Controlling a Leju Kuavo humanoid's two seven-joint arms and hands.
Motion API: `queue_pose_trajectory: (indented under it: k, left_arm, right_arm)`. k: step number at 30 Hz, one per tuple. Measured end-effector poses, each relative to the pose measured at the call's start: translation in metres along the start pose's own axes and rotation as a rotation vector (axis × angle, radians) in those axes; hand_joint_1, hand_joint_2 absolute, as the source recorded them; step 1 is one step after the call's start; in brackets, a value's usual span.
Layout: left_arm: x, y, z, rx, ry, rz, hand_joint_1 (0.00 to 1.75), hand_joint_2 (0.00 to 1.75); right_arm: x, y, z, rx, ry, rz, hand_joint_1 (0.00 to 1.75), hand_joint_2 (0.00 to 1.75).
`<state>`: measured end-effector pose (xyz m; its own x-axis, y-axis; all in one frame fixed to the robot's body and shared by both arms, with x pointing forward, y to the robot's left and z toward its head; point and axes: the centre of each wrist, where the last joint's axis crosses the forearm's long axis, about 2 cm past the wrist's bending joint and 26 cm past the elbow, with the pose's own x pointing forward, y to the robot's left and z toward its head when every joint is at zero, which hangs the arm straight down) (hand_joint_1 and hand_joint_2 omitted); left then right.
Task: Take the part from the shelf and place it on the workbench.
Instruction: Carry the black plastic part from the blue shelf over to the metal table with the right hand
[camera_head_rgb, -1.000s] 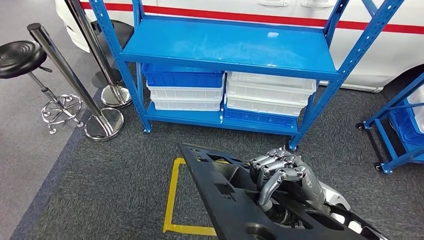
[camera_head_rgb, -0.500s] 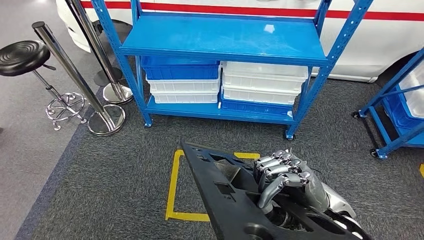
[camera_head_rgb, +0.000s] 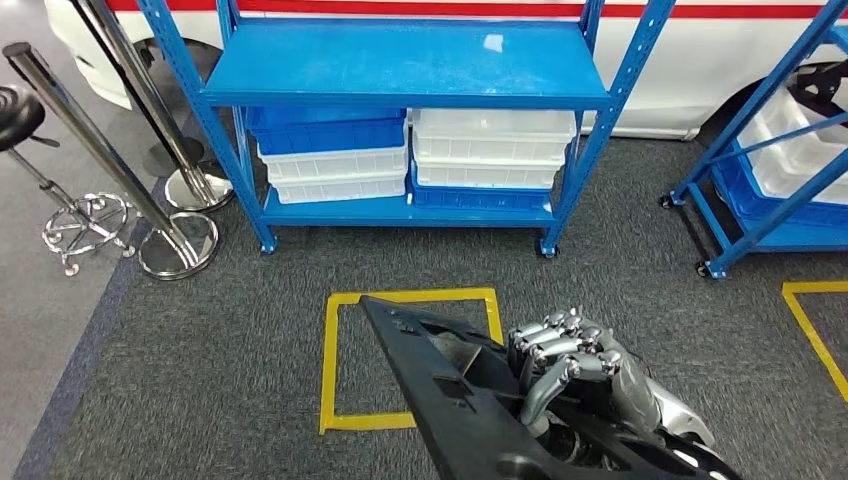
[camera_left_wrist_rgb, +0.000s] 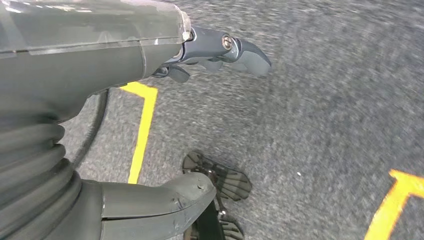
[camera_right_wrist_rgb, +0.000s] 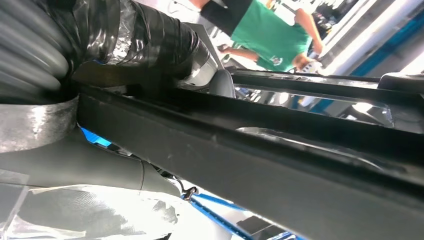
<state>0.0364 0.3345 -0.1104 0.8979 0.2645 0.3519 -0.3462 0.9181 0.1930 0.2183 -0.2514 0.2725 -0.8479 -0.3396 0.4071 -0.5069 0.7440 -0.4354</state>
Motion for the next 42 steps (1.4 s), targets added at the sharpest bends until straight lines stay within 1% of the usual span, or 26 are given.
queue_pose_trajectory:
  k: [15,20,27,30,34,42]
  left_arm:
    - [0.005,-0.006,0.0,-0.004,0.001,-0.029,0.0,1.75]
    - [0.0,-0.006,0.001,-0.002,0.011,-0.032,0.0,1.75]
    - [0.002,-0.006,0.001,0.01,-0.03,-0.037,0.0,1.75]
    - [0.004,-0.007,0.0,0.017,-0.041,-0.038,0.0,1.75]
    - [0.0,-0.005,0.001,0.024,-0.031,-0.039,0.0,1.75]
    - [-0.001,-0.006,0.001,0.03,-0.019,0.005,0.0,1.75]
  right_arm:
    - [-0.002,-0.002,-0.006,0.007,0.022,0.028,1.71,1.75]
    - [-0.004,0.0,-0.007,-0.02,0.029,0.031,1.71,1.75]
    - [-0.005,0.001,-0.006,-0.04,0.032,0.011,1.71,1.75]
    - [-0.004,0.004,-0.003,-0.057,0.042,-0.016,1.71,1.75]
    - [-0.004,0.009,0.004,-0.08,0.066,-0.059,1.71,1.75]
    - [0.005,0.037,0.038,-0.091,0.111,-0.203,1.71,1.75]
